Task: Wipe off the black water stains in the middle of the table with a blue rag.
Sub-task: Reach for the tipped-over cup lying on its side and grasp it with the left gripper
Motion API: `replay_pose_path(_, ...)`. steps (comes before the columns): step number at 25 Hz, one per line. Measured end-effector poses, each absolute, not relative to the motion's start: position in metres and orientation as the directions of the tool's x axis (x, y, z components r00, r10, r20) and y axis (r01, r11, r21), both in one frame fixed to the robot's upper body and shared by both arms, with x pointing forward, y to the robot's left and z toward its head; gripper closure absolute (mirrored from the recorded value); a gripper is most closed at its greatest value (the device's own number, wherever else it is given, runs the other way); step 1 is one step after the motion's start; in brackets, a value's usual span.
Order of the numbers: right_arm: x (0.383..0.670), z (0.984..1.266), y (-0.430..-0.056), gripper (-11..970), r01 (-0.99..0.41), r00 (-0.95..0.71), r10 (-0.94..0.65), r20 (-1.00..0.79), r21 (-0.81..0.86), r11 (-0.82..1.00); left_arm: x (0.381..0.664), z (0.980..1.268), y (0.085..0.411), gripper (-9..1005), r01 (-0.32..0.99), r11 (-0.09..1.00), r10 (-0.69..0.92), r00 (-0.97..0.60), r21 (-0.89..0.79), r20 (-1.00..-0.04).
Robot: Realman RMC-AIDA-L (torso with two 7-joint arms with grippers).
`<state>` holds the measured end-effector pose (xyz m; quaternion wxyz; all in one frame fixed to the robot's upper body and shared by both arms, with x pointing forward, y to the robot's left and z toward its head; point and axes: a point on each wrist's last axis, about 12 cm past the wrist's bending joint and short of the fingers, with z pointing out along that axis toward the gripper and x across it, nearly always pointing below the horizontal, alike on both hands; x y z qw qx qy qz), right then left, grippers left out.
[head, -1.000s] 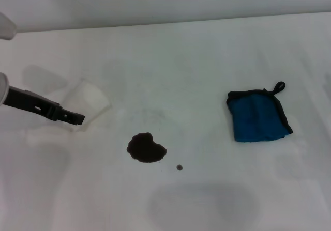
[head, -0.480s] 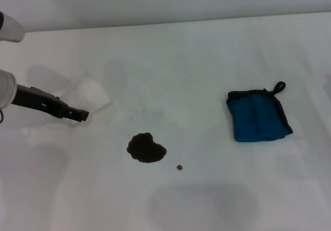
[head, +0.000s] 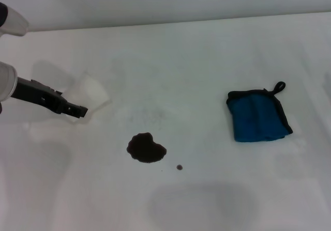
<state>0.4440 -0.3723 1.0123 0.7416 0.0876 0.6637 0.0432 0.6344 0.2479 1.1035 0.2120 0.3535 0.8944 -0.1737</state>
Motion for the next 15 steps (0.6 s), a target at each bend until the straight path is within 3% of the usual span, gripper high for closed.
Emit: replay_pose_path(15,0.4431,1.0108,-0.3731,88,0.063,0.107,0.184,-0.977,0.191,0.98,0.6409,1.1092,0.2379,135,0.764,0.637,0.621,-0.59,-0.106,-0.516)
